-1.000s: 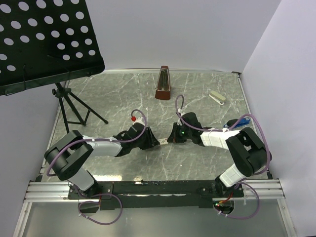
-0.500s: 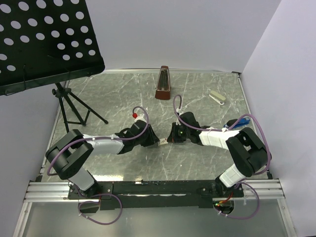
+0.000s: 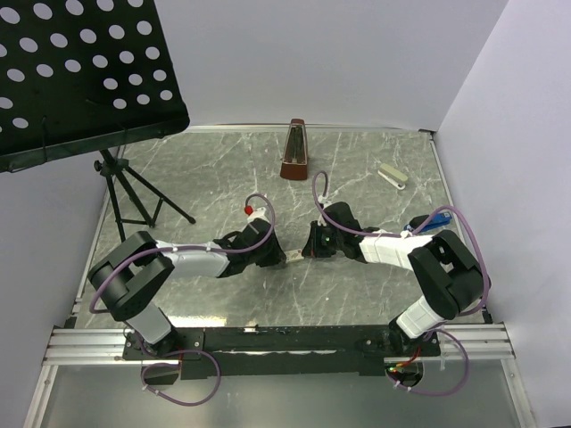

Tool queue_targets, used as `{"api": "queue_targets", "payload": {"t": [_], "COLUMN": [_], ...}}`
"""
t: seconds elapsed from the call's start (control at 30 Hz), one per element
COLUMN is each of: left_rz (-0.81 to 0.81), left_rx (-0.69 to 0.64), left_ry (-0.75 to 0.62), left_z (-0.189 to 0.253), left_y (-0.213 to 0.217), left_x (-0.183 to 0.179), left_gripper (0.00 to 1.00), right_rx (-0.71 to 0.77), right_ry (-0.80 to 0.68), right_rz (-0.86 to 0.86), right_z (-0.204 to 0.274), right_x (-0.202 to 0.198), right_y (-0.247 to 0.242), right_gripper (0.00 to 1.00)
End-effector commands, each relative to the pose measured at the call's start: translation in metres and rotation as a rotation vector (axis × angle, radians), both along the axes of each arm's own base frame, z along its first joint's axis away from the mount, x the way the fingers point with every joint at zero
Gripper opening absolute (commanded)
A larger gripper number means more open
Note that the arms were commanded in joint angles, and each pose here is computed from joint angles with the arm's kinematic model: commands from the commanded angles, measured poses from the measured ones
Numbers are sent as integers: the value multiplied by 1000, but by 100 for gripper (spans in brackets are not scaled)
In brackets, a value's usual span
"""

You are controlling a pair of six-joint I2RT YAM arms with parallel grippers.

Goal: Load the staples into the stapler

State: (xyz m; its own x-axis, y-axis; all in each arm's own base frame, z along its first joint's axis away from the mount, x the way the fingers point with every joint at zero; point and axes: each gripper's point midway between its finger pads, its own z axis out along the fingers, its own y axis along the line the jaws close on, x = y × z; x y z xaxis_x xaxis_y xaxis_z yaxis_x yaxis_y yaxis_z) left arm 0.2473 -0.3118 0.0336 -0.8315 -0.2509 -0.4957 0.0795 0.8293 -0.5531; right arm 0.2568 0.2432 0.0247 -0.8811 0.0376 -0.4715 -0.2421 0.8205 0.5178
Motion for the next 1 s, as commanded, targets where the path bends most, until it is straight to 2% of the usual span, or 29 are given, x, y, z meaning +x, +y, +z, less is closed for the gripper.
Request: {"api": "queue_targets", "payload": {"t": [0.0, 0.07, 0.4, 0.5, 0.73, 0.97], "left_rz": [9, 8, 21, 21, 19, 9], "left_rx": [31, 38, 120, 135, 120, 95], "left_ry": [-34, -38, -39, -34, -35, -31], "left_z": [7, 8, 3, 0, 5, 9], "left_y": [-3, -4, -1, -1, -6, -12], "left_x": [8, 7, 8, 7, 7, 7], "left_gripper": [13, 8, 6, 8, 18, 21], "right_rx": [-25, -26, -19, -12, 6, 23], "right_ry": [-50, -50, -51, -51, -56, -54], "right_rz": [-9, -10, -9, -8, -6, 1], "right_z": [9, 9, 10, 11, 14, 15], "right_x": [8, 8, 8, 8, 7, 6], "right_y": [-1, -2, -1, 0, 2, 6], "right_gripper": [0, 0, 0, 0, 0, 1]}}
